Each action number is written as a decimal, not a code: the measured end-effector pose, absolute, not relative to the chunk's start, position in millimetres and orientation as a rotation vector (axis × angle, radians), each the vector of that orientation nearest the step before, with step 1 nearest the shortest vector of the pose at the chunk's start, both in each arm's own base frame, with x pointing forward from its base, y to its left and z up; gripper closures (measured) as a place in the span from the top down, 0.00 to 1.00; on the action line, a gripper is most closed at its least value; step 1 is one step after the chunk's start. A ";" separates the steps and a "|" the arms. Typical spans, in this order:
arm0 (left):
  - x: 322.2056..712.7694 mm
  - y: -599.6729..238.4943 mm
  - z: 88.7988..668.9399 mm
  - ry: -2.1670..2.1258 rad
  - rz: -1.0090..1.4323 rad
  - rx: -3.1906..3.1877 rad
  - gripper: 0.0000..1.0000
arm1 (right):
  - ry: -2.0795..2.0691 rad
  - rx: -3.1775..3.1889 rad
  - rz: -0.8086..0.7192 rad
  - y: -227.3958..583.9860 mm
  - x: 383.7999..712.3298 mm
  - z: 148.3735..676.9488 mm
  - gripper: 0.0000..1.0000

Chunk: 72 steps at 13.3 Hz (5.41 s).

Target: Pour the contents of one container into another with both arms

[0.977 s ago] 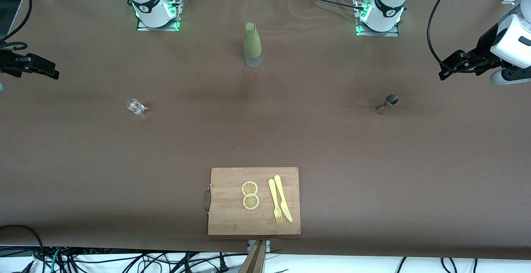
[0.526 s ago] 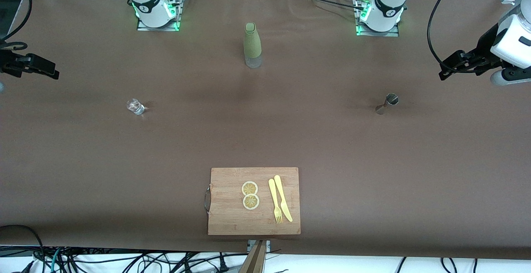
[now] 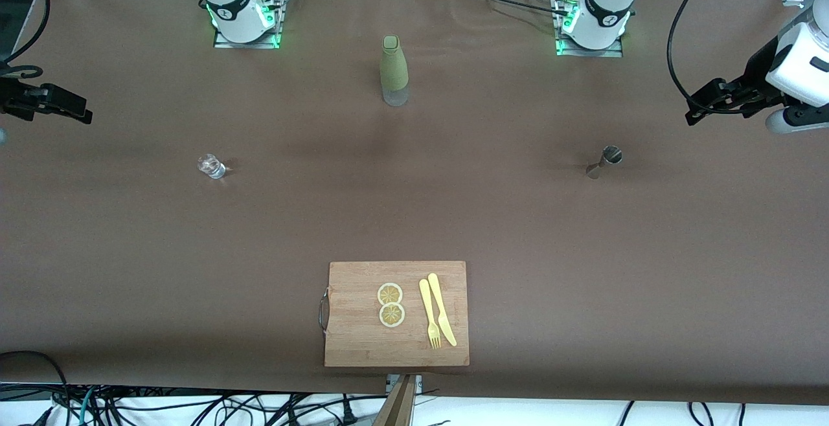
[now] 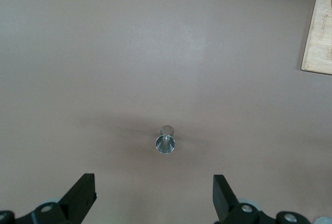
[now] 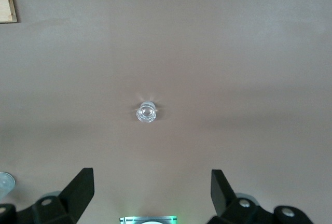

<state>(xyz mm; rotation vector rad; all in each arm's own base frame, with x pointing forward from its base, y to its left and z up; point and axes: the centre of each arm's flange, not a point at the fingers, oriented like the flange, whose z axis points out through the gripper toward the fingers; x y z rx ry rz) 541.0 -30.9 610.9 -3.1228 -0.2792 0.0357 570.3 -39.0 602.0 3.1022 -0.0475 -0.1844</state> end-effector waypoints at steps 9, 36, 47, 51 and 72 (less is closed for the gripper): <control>541.0 -31.1 610.3 -0.272 0.050 -3.122 1.00 | -0.048 3.102 -0.184 -39.0 570.3 602.0 1.00; 551.3 54.1 572.5 0.468 0.181 -3.137 1.00 | -0.043 3.101 -0.208 -38.0 578.0 587.5 1.00; 584.8 148.7 415.2 1.373 0.045 -3.282 1.00 | 0.470 3.092 -0.426 -55.6 580.8 520.4 1.00; 577.5 201.2 324.0 1.831 -0.135 -3.227 1.00 | 0.886 3.166 -0.413 -87.7 571.7 463.2 1.00; 536.4 108.5 100.0 3.229 -1.405 -2.138 0.85 | 2.223 2.886 0.902 -141.1 479.9 203.8 1.00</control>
